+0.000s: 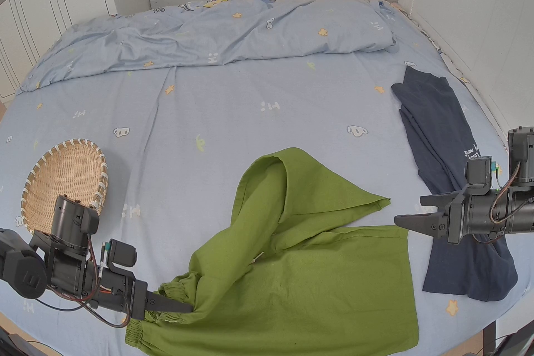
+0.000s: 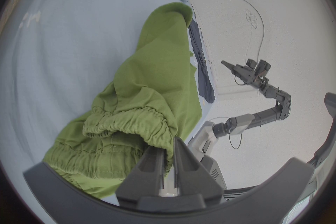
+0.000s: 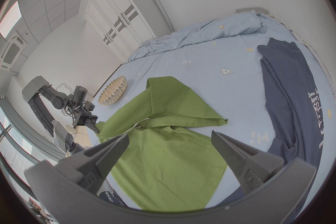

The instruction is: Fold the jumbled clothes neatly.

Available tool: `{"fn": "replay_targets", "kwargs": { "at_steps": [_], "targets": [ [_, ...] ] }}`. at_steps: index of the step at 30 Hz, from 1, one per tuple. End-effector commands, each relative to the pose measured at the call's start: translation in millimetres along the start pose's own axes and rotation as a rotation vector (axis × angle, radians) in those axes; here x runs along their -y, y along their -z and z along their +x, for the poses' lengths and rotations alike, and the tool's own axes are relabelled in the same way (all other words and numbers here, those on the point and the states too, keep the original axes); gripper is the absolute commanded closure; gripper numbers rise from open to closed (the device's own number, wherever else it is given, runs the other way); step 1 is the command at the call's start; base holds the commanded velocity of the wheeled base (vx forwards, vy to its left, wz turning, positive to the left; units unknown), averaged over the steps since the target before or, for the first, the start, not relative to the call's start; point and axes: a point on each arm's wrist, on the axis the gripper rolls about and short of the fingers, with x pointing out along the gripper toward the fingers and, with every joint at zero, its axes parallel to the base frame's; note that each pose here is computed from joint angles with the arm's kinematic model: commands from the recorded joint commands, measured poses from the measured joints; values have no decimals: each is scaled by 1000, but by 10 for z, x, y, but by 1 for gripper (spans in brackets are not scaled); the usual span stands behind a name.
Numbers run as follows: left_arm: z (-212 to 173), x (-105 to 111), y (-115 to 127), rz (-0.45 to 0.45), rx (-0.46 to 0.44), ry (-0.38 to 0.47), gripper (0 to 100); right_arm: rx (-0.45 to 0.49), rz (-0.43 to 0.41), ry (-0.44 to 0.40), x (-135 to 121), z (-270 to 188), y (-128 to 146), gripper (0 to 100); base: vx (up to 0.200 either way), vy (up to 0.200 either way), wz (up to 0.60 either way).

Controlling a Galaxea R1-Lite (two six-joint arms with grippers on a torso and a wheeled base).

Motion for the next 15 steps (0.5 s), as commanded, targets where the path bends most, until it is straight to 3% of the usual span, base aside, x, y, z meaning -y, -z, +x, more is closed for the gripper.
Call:
{"fn": "replay_targets", "kwargs": {
  "at_steps": [1,3,4,15],
  "targets": [
    [79,22,87,4,-52,15,100,3,-1,1,1,-5,-5,0,0,0,0],
    [144,19,110,0,-87,21,100,5,-1,1,1,-5,-6,0,0,0,0],
    [158,18,122,-1,-96,22,0,5,-1,1,1,-5,-6,0,0,0,0],
    [277,72,333,-6,-210,44,0,8,3,9,19,-12,-12,0,0,0,0]
  ]
}}
